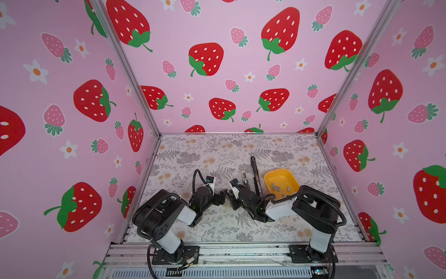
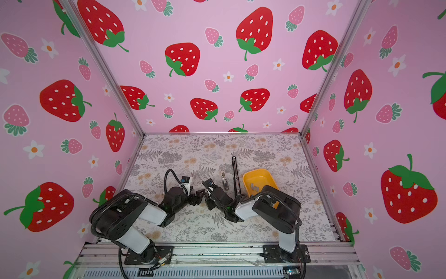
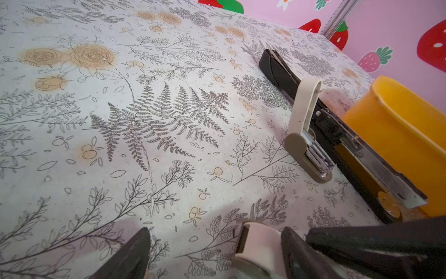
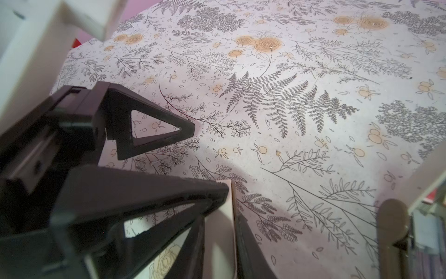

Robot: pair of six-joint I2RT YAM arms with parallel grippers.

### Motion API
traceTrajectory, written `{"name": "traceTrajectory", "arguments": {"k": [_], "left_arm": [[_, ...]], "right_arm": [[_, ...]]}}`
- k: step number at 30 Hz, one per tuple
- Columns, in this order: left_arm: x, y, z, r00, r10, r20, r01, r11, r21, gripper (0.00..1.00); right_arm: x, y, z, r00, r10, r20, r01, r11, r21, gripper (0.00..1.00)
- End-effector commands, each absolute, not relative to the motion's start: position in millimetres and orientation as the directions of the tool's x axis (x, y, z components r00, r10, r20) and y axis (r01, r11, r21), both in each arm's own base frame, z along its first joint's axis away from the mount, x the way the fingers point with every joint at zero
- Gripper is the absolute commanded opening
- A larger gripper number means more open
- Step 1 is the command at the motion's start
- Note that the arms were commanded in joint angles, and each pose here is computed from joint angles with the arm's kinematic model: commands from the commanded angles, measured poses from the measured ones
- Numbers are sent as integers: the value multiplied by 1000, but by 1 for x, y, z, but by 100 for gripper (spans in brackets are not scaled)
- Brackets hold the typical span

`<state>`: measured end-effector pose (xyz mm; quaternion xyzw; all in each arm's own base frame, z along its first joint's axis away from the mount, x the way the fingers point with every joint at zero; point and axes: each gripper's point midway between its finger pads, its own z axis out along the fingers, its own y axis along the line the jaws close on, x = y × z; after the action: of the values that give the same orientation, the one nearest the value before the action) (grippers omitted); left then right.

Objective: Load the staples into the stapler

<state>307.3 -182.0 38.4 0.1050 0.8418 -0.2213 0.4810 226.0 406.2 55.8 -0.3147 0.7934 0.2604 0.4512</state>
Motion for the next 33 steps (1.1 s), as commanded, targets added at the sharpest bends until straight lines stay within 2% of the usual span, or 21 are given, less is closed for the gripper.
{"name": "traceTrajectory", "arguments": {"k": [1, 13, 19, 29, 33], "left_arm": [[300, -175, 27, -526, 2, -850, 380, 895, -233, 86], [300, -168, 35, -503, 26, -864, 368, 911, -186, 86], [303, -170, 44, -511, 12, -860, 358, 912, -201, 86], [310, -157, 90, -467, -28, -884, 291, 939, -183, 88], [307, -158, 114, -434, -49, -900, 308, 930, -199, 89]], "right_arm": [[214, 386, 13, -427, -364, -828, -735, 673, 83, 25], [202, 365, -23, -457, -395, -797, -725, 685, 77, 23], [209, 371, -2, -440, -372, -817, -714, 697, 68, 24], [218, 384, 68, -397, -321, -860, -715, 696, 71, 36], [227, 362, 81, -414, -296, -861, -637, 769, 42, 45]]}}
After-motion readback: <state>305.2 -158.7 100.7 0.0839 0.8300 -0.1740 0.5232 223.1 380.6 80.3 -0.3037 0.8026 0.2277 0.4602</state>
